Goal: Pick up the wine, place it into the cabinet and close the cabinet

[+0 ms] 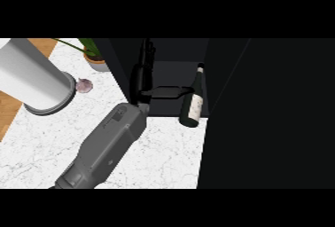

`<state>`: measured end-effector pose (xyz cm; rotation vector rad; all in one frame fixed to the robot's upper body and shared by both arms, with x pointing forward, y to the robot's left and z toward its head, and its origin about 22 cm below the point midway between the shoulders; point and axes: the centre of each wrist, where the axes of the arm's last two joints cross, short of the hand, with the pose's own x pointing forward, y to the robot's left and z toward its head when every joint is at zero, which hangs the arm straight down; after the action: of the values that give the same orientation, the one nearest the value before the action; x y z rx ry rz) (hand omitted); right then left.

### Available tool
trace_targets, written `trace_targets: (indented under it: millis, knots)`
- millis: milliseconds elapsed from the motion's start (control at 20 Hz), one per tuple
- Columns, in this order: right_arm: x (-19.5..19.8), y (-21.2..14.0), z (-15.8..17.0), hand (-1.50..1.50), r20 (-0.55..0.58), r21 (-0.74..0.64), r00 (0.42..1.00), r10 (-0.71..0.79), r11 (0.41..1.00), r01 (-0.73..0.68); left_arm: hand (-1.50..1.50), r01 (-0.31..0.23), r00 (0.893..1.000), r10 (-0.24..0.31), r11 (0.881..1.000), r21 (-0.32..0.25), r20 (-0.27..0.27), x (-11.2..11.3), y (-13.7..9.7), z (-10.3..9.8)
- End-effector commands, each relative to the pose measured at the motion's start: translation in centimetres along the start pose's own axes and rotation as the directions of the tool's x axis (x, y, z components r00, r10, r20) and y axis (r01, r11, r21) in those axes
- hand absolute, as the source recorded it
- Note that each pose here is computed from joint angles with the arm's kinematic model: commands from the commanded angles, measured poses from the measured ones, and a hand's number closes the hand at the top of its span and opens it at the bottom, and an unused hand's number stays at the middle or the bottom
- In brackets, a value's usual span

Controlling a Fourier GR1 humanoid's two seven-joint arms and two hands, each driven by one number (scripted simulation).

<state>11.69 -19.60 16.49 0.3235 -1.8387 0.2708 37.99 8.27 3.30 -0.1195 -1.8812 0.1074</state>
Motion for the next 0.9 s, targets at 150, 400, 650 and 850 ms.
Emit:
trace_targets:
  millis: [150, 400, 650, 850]
  knots:
    - [3.7, 0.2, 2.5, -1.50, 0.084, 0.004, 0.996, 0.018, 1.000, -0.018, -1.50, -0.080, 0.997, 0.080, 0.997, -0.012, -0.017, 1.0, -0.3, 5.0]
    - [4.8, 0.0, 3.6, -1.50, 0.077, 0.008, 0.997, 0.014, 1.000, -0.014, -1.50, -0.097, 0.995, 0.097, 0.995, -0.017, -0.023, 2.1, 2.1, 9.4]
    - [4.5, 0.3, 2.5, -1.50, 0.093, 0.018, 0.996, 0.016, 1.000, -0.018, -1.50, -0.130, 0.992, 0.130, 0.991, -0.022, 0.004, 4.2, 2.0, 11.8]
    - [3.8, 0.4, 2.3, 1.50, 0.008, 0.111, 0.998, 0.056, 0.992, -0.056, -1.50, -0.114, 0.993, 0.114, 0.993, -0.022, 0.005, 4.0, 3.5, 17.0]
